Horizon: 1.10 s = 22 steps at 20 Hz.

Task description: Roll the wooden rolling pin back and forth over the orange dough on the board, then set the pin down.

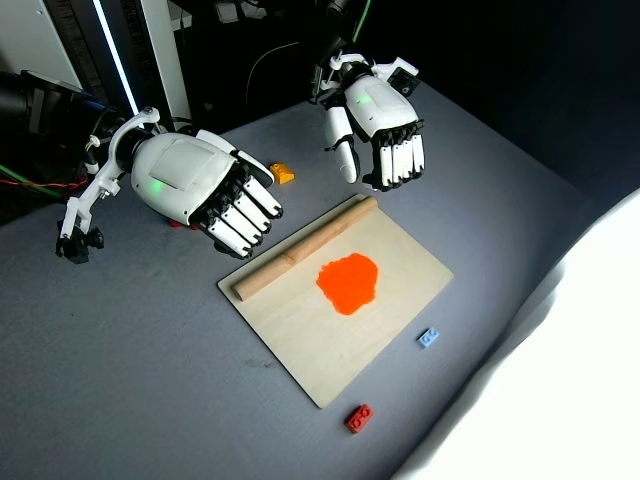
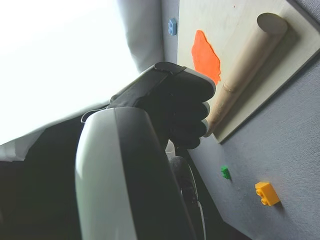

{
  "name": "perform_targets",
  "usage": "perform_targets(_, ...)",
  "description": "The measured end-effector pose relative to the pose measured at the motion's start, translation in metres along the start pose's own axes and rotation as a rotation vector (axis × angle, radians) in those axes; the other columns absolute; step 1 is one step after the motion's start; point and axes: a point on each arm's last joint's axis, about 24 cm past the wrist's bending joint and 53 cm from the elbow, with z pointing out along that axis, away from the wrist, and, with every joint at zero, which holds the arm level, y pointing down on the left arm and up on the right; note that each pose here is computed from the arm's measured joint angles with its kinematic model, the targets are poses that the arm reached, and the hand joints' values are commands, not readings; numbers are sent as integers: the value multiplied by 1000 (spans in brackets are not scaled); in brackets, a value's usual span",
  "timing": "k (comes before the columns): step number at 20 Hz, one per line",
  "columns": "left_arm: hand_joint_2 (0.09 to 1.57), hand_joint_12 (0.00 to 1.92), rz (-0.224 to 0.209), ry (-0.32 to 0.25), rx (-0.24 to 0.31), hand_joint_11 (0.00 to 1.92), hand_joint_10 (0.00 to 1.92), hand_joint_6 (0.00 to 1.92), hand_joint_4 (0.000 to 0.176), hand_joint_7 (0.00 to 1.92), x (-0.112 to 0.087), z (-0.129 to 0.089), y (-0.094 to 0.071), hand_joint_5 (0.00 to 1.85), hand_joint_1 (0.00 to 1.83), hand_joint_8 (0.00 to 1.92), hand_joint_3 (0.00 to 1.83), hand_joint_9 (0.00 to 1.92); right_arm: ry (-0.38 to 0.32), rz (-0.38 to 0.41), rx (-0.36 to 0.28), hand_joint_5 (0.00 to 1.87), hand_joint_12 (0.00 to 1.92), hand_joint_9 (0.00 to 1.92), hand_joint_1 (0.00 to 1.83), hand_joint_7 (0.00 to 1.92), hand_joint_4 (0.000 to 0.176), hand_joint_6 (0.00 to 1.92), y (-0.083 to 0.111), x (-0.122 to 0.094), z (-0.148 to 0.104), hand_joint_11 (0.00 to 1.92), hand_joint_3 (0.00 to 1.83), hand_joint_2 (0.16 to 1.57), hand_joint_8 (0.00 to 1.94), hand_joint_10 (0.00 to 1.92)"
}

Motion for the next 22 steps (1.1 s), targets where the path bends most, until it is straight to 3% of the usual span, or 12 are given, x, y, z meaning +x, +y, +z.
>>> perform_targets(7, 1455, 0, -4, 7, 4, 0, 0, 0, 0, 0, 1, 0, -1, 0, 0, 0, 23, 0, 14, -7, 27, 70, 0, 0, 0, 31, 0, 9, -8, 7, -4, 0, 27, 1457, 4, 0)
perform_targets(10, 1443, 0, -9, 45, -5, 0, 0, 0, 0, 0, 14, -1, 5, 0, 0, 0, 15, 0, 45, 26, 102, 73, 0, 0, 0, 35, 0, 9, -23, 18, -7, 0, 8, 1424, 4, 0)
perform_targets(16, 1364, 0, -47, 93, -34, 0, 0, 0, 0, 0, 41, -4, 15, 0, 0, 0, 0, 0, 95, 80, 101, 72, 0, 9, 0, 51, 0, 6, -17, 40, -8, 0, 10, 1430, 9, 4)
perform_targets(22, 1281, 0, -51, 121, -50, 0, 0, 0, 0, 0, 60, -9, 22, 0, 0, 0, 0, 0, 123, 52, 118, 68, 0, 5, 0, 39, 0, 3, -31, 62, -4, 0, 0, 1281, 1, 2)
